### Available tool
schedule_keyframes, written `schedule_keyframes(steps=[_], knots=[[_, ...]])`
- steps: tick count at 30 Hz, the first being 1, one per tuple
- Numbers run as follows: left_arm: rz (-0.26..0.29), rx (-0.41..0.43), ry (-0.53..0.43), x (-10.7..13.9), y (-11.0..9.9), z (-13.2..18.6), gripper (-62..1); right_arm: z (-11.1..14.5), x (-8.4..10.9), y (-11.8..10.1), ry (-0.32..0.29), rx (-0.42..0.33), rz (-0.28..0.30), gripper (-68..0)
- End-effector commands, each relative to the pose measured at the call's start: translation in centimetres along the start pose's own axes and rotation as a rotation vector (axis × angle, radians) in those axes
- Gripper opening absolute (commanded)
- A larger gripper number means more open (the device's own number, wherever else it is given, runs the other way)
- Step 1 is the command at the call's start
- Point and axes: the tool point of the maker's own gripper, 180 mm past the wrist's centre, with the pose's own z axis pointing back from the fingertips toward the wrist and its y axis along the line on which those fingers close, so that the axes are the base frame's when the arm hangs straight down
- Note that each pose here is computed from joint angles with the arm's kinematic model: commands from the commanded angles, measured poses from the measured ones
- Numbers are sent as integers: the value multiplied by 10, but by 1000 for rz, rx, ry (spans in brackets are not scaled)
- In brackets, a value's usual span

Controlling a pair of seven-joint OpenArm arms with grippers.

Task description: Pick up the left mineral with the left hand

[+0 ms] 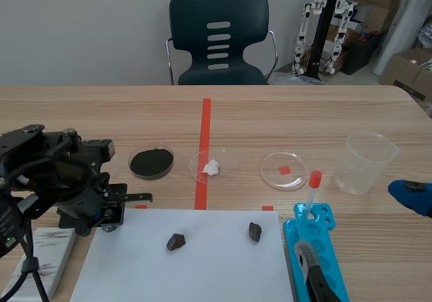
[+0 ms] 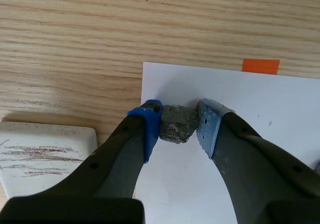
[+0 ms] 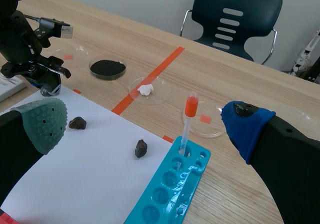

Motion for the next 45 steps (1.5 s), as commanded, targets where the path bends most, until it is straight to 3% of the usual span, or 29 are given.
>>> schedule_keyframes(steps=[1, 5, 13, 24, 30, 34, 39, 45], knots=[[-4, -23, -31, 6, -7, 3, -539, -1, 6, -1, -25, 4, -2, -20], [-7, -25, -48, 9, -7, 6, -539, -1, 6, -1, -24, 4, -2, -20], [-38, -40, -203, 24, -6, 24, -539, -1, 6, -1, -24, 4, -2, -20], [-51, -169, -615, 47, -15, 81, -539, -1, 6, -1, -24, 4, -2, -20], [-173, -338, -834, 32, -38, 122, -539, -1, 6, -1, -24, 4, -2, -20], [-242, -469, -925, 12, -53, 152, -539, -1, 6, -1, -24, 4, -2, -20], [-327, -536, -1004, -10, -61, 180, -539, -1, 6, -1, -24, 4, -2, -20], [-370, -583, -1052, -32, -64, 201, -539, -1, 6, -1, -24, 4, -2, -20]])
